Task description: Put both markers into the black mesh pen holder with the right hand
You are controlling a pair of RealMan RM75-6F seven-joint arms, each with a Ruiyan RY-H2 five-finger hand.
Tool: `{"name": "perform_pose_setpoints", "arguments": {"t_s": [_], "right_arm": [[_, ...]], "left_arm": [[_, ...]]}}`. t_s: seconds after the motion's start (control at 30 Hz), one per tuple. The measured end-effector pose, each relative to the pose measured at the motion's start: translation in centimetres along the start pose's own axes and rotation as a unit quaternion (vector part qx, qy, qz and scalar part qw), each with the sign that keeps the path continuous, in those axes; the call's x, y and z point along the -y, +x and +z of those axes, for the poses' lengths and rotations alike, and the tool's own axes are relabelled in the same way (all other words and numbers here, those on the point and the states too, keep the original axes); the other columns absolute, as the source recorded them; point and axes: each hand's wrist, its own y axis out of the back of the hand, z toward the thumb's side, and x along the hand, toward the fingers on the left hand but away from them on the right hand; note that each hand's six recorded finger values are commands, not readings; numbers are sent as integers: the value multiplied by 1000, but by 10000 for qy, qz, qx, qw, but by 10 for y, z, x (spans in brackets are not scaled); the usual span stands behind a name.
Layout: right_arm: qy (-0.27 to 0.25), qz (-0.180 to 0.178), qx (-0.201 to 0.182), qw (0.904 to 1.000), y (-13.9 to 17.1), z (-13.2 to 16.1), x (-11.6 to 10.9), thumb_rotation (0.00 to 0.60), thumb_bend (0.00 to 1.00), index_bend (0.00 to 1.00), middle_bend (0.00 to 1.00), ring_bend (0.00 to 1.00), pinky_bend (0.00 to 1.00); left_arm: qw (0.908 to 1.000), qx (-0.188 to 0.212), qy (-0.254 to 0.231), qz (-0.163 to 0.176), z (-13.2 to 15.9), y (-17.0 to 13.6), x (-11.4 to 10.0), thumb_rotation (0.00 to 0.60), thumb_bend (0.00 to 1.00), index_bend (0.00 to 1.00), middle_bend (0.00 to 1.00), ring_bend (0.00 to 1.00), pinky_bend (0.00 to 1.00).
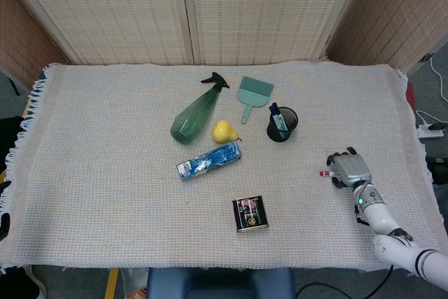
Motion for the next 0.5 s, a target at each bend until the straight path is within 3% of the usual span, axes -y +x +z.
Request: {"name": "perform_pose_setpoints", "arguments": {"t_s": [0.33,0.5], "right_arm": [[109,94,-33,9999,-4,8,3,600,332,356,246,227,79],[120,79,-41,9999,-3,11,3,600,331,430,246,242,79]], "left_arm": [[10000,-31,7,13,-1,0,-1,600,512,151,16,0,269],[10000,-43,3,19,-2,0,-1,600,513,151,16,0,269]]}}
